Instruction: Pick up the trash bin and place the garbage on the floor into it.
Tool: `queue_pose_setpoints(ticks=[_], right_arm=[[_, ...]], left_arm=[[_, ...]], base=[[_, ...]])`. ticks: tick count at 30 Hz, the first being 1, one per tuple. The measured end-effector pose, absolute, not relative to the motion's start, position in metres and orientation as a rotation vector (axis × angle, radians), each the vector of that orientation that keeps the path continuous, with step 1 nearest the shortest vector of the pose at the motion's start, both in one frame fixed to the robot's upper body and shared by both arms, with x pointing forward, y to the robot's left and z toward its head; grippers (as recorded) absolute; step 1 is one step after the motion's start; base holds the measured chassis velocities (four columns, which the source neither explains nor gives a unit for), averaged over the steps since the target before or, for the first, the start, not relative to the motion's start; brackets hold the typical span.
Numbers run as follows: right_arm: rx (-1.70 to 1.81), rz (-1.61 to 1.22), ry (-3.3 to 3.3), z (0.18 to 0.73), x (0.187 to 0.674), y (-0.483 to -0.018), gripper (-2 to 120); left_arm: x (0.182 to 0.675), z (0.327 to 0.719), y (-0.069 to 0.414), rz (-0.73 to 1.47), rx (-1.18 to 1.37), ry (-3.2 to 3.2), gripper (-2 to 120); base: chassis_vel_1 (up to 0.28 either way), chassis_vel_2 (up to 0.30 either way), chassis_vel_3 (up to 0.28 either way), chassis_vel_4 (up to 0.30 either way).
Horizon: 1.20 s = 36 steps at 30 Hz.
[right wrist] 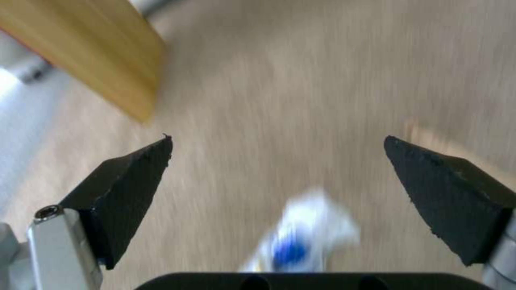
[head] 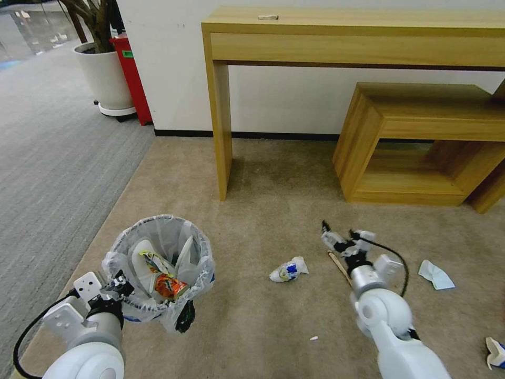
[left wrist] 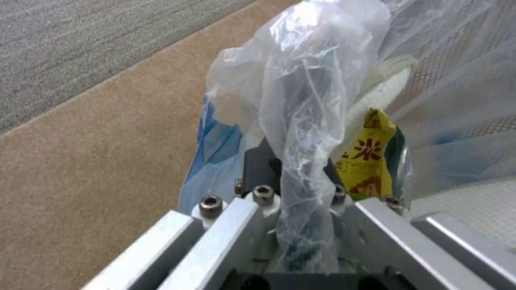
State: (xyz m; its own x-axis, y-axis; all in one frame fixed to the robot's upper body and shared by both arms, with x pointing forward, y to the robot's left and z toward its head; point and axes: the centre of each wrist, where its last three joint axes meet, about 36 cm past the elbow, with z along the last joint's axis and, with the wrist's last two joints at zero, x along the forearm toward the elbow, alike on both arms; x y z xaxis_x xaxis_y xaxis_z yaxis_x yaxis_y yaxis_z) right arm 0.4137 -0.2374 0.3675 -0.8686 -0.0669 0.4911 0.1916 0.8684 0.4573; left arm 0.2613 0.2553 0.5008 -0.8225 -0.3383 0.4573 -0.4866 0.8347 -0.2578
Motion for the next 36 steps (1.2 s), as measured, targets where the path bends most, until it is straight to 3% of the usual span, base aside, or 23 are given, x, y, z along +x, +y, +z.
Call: queue_pose_setpoints(ticks=[26, 35, 36], right_arm=[[-0.132, -0.604, -2.082, 0.289, 0.517, -0.193, 100], [-0.153, -0.588, -2.089, 0.267, 0.529, -0.184, 74], [-0.154, -0.584, -2.097, 0.264, 0.532, -0.183, 67]], left_arm=[[0.265, 0.495, 0.253, 0.509, 0.634, -2.61, 0], [0.265, 0.494, 0.254, 0.509, 0.635, -2.609, 0], [0.266, 0.494, 0.254, 0.508, 0.635, -2.609, 0]], base=[[0.0, 0.0, 0.0, 0.0], [0.0, 0.0, 0.0, 0.0], [0.0, 0.0, 0.0, 0.0]])
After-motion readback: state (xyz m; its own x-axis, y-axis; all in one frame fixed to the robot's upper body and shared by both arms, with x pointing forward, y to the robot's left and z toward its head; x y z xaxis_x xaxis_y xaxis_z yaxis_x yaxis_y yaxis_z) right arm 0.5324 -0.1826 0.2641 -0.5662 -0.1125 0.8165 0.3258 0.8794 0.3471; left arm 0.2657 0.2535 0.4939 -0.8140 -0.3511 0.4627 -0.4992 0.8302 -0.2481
